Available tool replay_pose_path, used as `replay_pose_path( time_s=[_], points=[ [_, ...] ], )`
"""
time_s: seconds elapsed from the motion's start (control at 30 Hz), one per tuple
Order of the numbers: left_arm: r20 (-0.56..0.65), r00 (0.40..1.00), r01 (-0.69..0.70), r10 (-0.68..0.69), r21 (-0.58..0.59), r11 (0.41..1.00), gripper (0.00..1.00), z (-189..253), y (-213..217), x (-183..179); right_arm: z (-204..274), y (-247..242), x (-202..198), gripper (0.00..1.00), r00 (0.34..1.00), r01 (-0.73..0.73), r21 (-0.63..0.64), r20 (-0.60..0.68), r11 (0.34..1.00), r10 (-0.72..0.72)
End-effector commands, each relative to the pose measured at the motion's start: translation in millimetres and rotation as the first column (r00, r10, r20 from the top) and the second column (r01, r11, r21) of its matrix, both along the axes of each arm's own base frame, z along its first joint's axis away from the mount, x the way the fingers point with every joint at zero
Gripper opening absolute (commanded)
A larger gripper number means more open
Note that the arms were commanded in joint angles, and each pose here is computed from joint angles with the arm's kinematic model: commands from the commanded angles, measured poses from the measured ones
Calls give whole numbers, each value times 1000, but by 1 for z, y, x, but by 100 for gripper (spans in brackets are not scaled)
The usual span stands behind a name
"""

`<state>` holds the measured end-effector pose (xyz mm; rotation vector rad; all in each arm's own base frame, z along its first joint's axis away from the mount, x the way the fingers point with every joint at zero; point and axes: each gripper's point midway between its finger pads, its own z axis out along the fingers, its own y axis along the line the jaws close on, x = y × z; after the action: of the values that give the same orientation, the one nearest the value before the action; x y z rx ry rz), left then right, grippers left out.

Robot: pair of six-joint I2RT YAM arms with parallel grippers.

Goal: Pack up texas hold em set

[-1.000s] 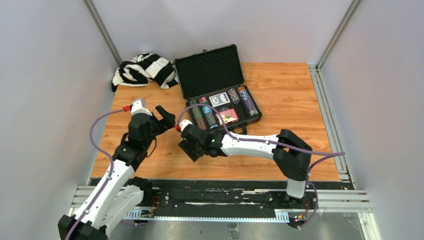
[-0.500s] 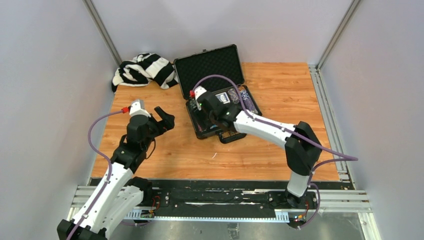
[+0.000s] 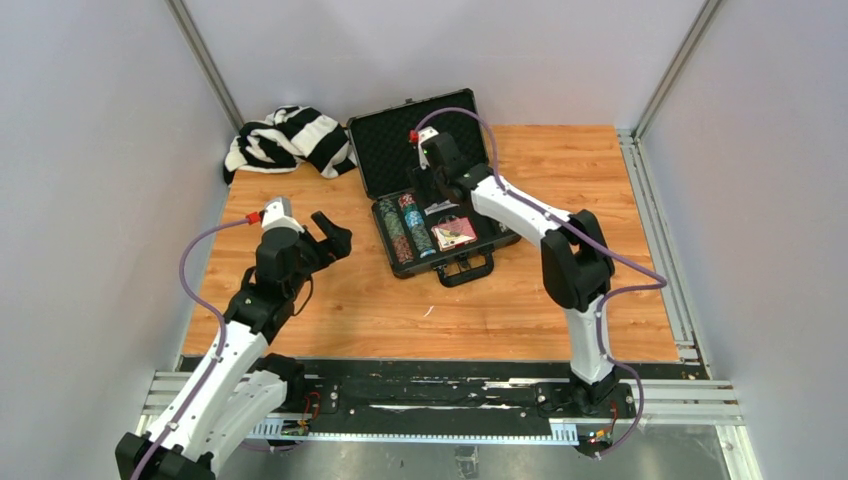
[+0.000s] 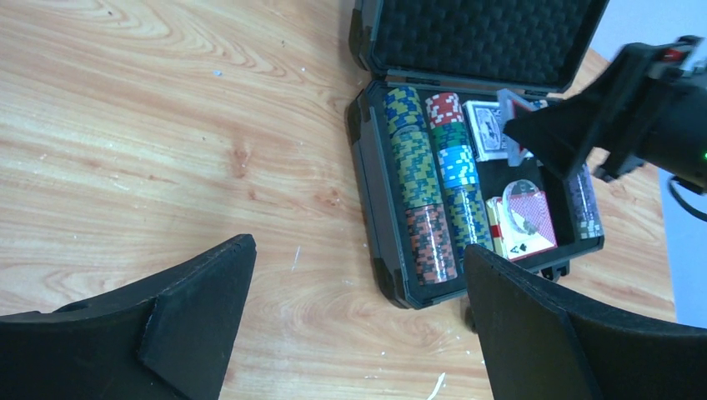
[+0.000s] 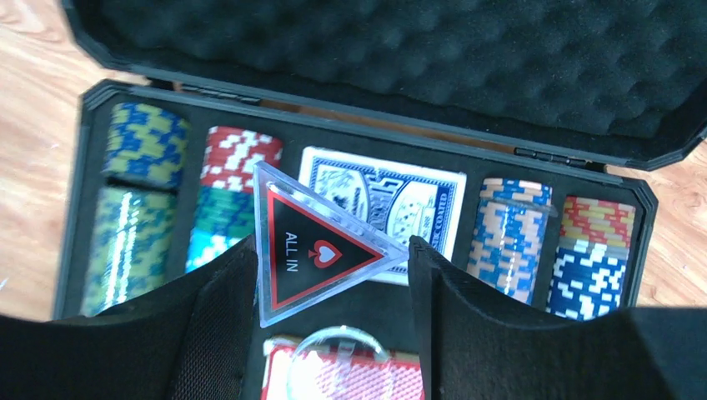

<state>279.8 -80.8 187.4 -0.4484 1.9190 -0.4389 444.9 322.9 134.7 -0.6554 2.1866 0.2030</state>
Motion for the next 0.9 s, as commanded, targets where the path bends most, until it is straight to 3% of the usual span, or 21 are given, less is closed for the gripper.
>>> replay_pose_path(
  time_s=[0.0,0.13,0.23,0.3,0.57,0.87],
  points=[
    [42,999,-11,11,-4,1000,100,9,3,3,-20,-6,15,57,999,-4,-36,-40,999,2],
    [35,999,-12,12,0,1000,100,6,2,4,-34,-7,23,59,999,1,-62,-47,998,-4],
    [22,1000,-7,7,2,1000,100,2,1,6,-30,-6,24,74,999,-8,-58,-39,998,6],
    [14,1000,-5,5,6,1000,99,0,0,7,-18,-6,25,78,1000,-11,-47,-13,999,10],
    [-1,1000,1,-1,10,1000,99,-5,-2,12,54,-37,54,79,983,55,-28,176,998,-49],
    [-6,999,-34,34,57,998,99,-14,7,14,57,-117,134,76,953,227,30,198,973,-229]
  ],
)
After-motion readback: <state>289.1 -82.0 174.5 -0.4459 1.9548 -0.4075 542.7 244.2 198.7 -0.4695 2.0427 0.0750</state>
